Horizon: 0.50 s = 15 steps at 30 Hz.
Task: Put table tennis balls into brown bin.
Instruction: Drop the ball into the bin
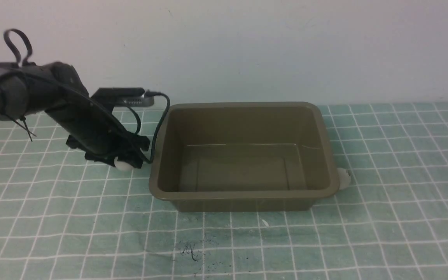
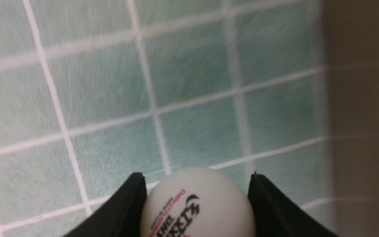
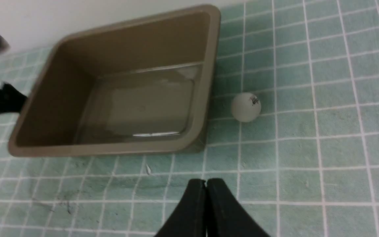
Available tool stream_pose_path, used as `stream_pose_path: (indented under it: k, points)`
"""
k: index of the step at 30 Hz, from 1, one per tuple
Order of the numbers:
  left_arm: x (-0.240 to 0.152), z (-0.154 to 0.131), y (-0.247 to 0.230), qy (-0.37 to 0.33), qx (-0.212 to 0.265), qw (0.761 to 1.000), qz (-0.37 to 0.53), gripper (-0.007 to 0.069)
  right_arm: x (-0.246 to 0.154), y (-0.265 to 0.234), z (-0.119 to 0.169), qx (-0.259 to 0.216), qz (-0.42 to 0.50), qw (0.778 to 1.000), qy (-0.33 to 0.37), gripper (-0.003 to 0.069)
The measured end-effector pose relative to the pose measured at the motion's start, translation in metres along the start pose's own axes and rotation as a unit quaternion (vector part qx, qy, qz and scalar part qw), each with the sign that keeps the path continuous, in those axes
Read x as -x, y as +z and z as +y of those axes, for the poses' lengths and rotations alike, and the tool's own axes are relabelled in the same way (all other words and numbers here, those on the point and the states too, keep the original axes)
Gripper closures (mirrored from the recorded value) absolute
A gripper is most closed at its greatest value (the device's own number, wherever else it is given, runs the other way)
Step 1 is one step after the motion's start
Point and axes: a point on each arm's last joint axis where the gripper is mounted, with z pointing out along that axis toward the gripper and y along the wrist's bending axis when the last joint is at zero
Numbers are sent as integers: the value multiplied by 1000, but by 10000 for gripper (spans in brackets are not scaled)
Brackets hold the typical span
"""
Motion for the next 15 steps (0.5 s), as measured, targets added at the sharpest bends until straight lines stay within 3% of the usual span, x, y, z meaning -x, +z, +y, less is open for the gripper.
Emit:
stream_pose_path:
  k: [3,6,12,15]
  points:
    - [20,-31,-50,37,-32,997,-58,280,21,31,-9,-22,50,998,-10,669]
    - [25,-59,-68,93,-53,991,-81,280,37,60,-17,-33,86,996,-7,667]
    - [16,-105,-43,142,-84,985,-44,280,55,122,-35,-47,150,988,6,632]
    - [11,-110,-21,132,-89,987,-16,280,59,148,-37,-45,169,985,-12,587]
